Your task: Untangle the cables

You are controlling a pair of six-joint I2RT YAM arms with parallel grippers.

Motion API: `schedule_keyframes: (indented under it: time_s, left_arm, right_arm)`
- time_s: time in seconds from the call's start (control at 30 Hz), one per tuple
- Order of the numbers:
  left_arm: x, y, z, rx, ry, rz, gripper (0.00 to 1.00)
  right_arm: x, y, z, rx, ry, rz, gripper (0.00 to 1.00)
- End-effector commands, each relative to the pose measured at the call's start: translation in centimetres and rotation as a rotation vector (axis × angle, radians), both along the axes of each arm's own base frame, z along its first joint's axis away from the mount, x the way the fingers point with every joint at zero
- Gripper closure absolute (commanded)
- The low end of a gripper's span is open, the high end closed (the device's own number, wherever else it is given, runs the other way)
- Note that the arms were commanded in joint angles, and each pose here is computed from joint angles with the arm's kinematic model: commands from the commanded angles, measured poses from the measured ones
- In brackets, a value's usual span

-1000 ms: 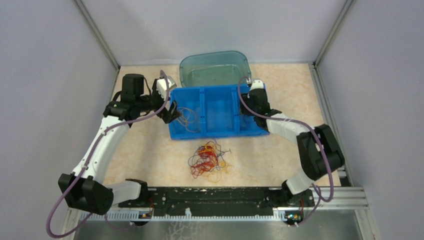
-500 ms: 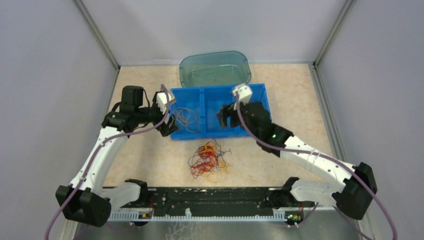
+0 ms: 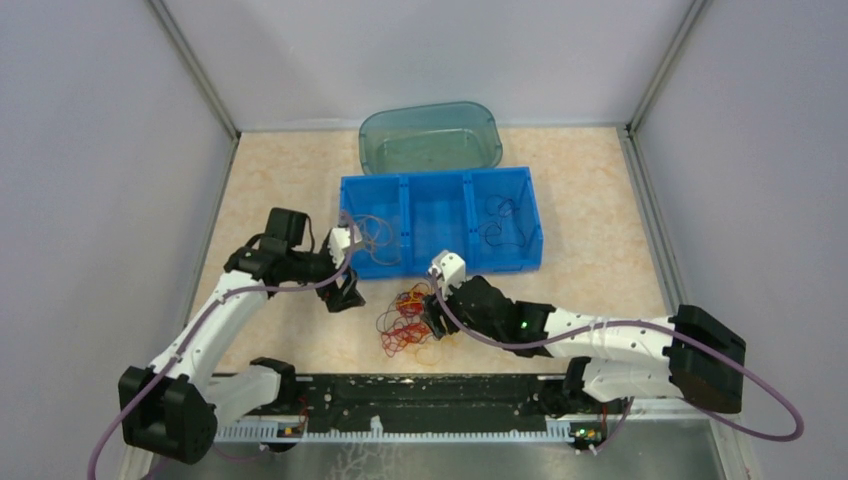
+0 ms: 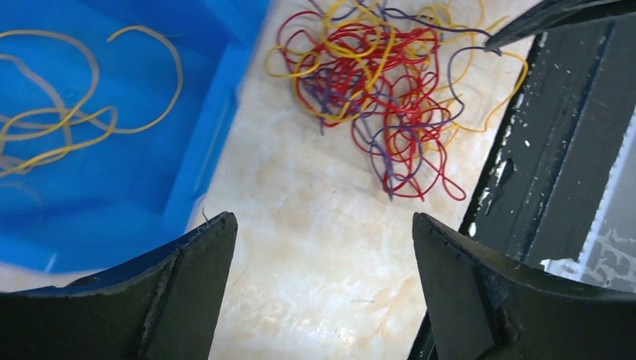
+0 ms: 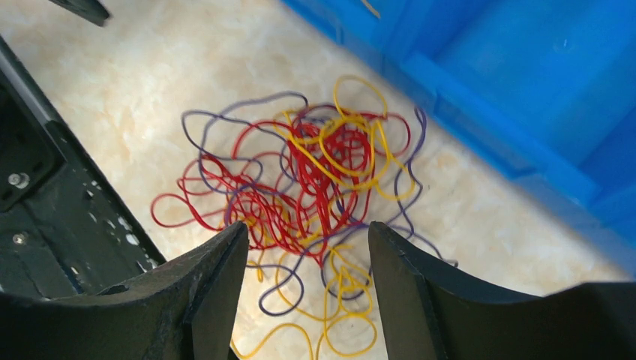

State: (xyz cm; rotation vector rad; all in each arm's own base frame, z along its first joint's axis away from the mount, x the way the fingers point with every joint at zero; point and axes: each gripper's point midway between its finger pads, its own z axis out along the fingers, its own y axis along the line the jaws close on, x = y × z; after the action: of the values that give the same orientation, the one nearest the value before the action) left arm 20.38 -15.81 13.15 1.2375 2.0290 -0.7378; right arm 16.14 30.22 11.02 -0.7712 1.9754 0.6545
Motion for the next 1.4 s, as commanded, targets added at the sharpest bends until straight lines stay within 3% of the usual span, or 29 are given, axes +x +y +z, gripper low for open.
schedule_keyframes:
  time_s: [0.0,0.13,0.5,0.63,0.93,1.1,1.37]
  left_arm:
    - [-1.1,-2.1,-1.1,0.037,0.024,-0.096,0.08]
    - [-2.6,-3.3,-4.2,0.144,0.052,-0.183,0.09]
    - [-3.1,-4.1,-8.2,0.263,0.126,-0.258,0.17]
    - [-3.5,-4.8,-8.0,0.223,0.132,-0.284,0.27]
    - [-3.2,-5.2,-7.4,0.208,0.089,-0.293,0.61]
    - [-2.4,-5.1,-6.5,0.230,0.060,-0.278,0.92]
    - [-2.2,-5.1,-1.2,0.204,-0.037,-0.291,0.98]
  right_arm:
    - [1.1,0.3,3.8,0.168,-0.057,-0.087,0.40]
    - [2.1,-2.3,4.8,0.169,-0.108,-0.192,0.40]
    - [3.3,-7.3,8.5,0.225,-0.208,-0.369,0.41]
    - [3.6,-7.8,9.1,0.218,-0.226,-0.388,0.42]
    - [3.6,-8.0,9.2,0.222,-0.234,-0.394,0.44]
    - [3.5,-7.9,9.5,0.236,-0.235,-0.386,0.45]
    - [2.9,-6.2,11.5,0.312,-0.251,-0.300,0.41]
